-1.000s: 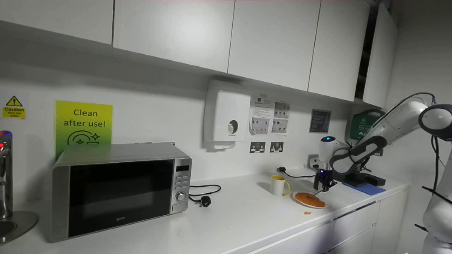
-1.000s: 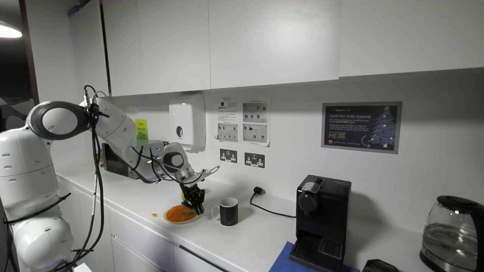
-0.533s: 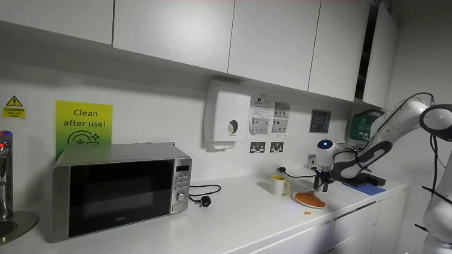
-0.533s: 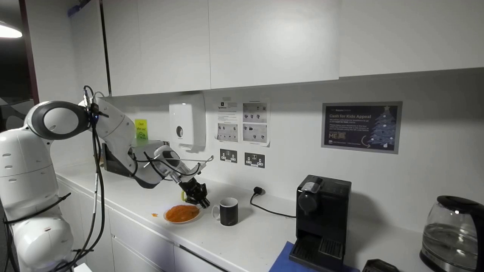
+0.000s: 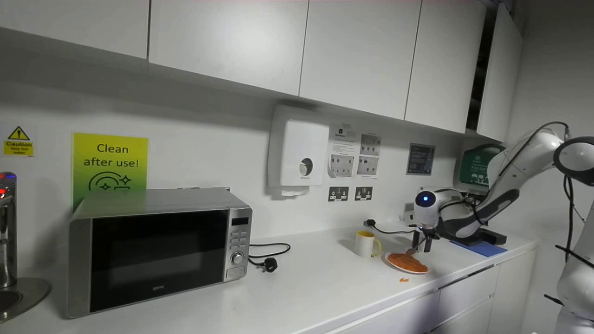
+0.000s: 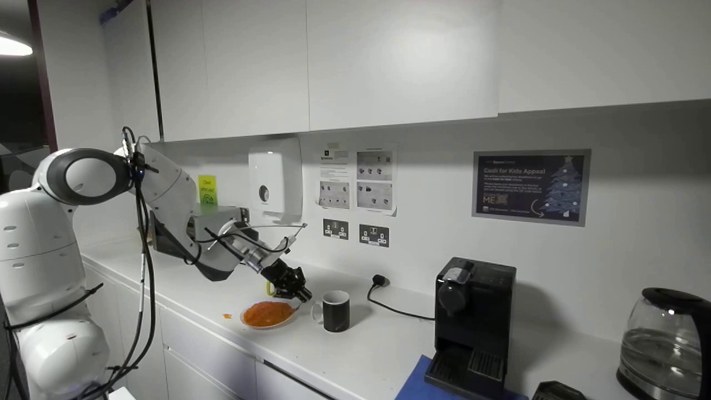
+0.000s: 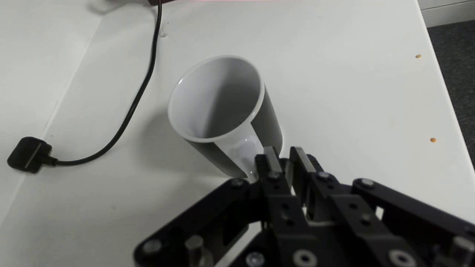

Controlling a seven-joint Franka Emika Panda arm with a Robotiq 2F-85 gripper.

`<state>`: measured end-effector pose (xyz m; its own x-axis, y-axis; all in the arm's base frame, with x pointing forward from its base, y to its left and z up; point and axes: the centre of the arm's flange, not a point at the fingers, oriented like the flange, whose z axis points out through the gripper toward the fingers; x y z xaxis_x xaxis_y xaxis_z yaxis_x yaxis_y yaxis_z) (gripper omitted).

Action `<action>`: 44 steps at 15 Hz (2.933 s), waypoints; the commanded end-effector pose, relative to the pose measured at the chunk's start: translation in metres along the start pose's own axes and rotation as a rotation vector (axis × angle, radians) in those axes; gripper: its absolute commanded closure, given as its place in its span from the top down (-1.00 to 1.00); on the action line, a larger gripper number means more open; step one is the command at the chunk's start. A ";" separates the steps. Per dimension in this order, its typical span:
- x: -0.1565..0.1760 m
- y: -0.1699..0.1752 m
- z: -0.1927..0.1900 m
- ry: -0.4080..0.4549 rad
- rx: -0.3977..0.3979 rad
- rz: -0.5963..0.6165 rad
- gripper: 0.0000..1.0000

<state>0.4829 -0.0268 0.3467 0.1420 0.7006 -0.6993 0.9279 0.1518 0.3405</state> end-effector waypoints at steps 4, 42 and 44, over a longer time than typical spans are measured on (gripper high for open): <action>0.016 -0.014 -0.028 -0.069 -0.052 -0.025 -0.93; 0.046 -0.035 -0.060 -0.017 -0.089 -0.090 -0.93; 0.046 -0.035 -0.062 0.005 -0.079 -0.079 -0.93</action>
<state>0.4499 0.0414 0.3284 0.0729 0.6603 -0.7474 0.9071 0.2676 0.3249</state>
